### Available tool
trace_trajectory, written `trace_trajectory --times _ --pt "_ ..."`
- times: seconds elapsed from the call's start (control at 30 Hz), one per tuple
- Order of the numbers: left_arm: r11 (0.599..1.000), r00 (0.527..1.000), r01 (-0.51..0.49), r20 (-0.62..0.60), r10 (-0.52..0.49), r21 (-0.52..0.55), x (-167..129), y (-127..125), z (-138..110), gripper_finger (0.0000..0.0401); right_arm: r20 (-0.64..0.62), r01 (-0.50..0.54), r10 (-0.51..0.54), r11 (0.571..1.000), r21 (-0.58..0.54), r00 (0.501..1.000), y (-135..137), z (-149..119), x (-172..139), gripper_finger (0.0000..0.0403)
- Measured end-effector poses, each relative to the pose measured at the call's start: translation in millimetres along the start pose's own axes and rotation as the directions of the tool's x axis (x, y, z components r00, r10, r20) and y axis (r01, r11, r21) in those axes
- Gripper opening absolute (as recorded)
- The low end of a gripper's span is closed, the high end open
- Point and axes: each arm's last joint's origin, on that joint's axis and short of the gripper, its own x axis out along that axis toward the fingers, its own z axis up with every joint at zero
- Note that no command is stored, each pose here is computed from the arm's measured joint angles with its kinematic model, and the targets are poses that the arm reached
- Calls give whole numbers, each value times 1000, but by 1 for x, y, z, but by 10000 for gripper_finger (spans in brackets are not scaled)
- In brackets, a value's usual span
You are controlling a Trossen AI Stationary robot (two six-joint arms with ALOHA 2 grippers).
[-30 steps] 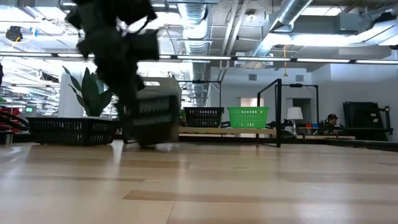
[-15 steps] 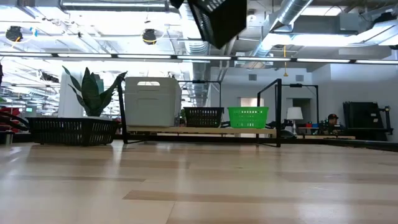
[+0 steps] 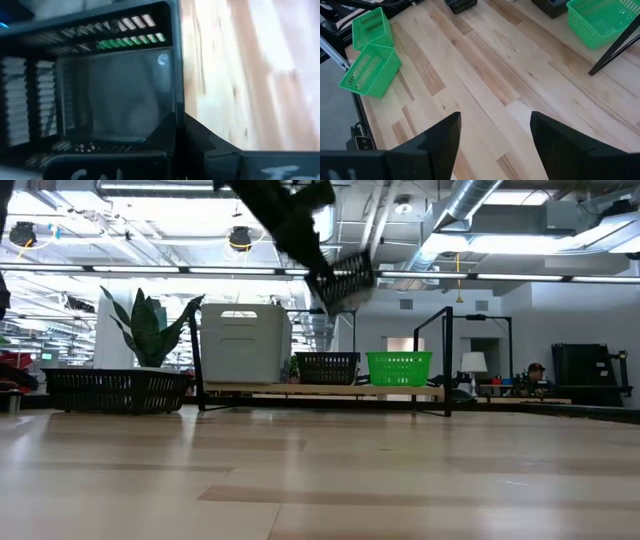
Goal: Stack baskets on shelf by color
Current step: Stack the right black bin on top of the black bin on the shelf
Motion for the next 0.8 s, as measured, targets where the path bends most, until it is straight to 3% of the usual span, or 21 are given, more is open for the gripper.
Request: trace_trajectory --times 0.1,0.27,0.5,0.8 --pt "1000 998 -12 -68 13 22 19 6 -10 0 0 1 -1 1000 2 1000 0 0 0 264" --pt "999 985 7 -170 0 38 24 15 -25 0 0 1 -1 1000 4 1000 0 0 0 264" --pt "1000 982 1 -187 3 20 25 29 -33 0 1 1 -1 1000 5 1000 0 0 0 264" --pt "997 970 25 -244 -8 70 46 26 -40 0 1 1 -2 999 39 1000 0 0 0 264"
